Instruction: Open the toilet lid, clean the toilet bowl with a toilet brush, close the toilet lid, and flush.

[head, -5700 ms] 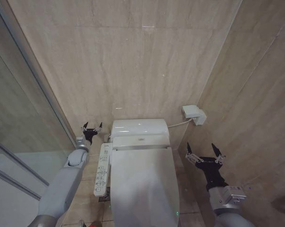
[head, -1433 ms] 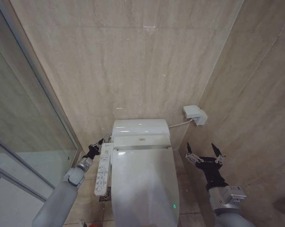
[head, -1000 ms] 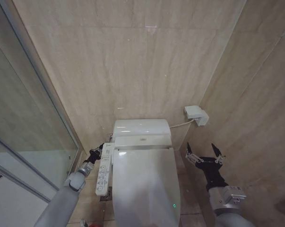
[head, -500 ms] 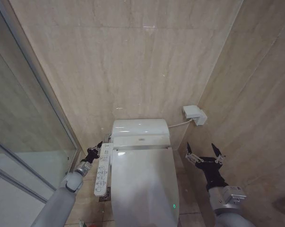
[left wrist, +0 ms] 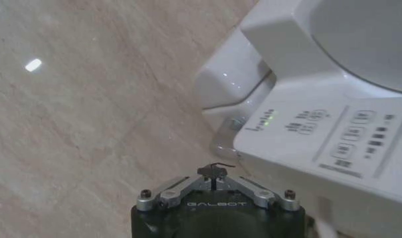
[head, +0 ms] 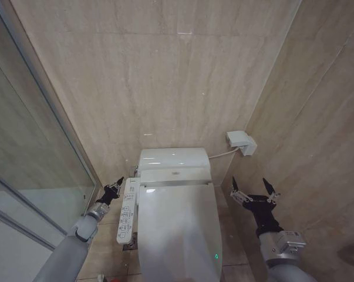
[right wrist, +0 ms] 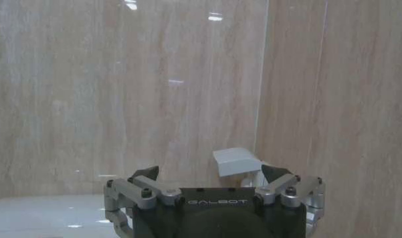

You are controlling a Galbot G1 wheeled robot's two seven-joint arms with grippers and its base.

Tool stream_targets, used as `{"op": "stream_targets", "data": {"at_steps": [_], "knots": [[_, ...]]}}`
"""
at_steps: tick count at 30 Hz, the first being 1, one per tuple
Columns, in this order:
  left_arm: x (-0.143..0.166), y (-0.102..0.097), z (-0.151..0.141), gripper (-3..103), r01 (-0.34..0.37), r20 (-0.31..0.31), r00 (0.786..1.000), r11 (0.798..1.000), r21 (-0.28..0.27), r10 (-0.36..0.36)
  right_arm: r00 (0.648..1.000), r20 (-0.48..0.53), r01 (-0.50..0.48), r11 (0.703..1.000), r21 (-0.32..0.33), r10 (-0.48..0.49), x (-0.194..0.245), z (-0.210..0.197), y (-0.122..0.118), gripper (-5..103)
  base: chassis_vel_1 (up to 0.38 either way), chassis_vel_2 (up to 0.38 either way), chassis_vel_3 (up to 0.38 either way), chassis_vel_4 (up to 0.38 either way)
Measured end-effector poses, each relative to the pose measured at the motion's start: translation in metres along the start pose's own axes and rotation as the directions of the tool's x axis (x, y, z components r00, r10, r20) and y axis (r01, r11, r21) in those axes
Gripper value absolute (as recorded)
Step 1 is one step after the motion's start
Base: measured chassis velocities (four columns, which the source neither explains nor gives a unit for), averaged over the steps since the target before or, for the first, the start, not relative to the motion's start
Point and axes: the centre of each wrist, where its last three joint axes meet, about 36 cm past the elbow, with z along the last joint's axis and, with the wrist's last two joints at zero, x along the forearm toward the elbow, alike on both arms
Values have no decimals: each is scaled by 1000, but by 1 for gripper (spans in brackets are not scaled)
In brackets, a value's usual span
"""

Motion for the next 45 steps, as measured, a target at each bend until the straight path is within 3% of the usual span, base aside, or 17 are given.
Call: {"op": "stream_targets", "data": {"at_steps": [7, 17, 26, 45], "knots": [[-10, 12, -3, 0, -2, 18, 1000, 1000, -24, 2, 1000, 0, 0, 1000, 0, 0, 0, 0, 0, 100, 0, 0, 0, 0], [-12, 7, -5, 0, -16, 27, 999, 1000, -24, 17, 1000, 0, 0, 1000, 0, 0, 0, 0, 0, 100, 0, 0, 0, 0], [-19, 15, -3, 0, -21, 38, 999, 999, -39, 23, 1000, 0, 0, 1000, 0, 0, 0, 0, 0, 100, 0, 0, 0, 0], [-21, -4, -2, 0, -47, 31, 998, 999, -13, 47, 1000, 0, 0, 1000, 0, 0, 0, 0, 0, 100, 0, 0, 0, 0]]}}
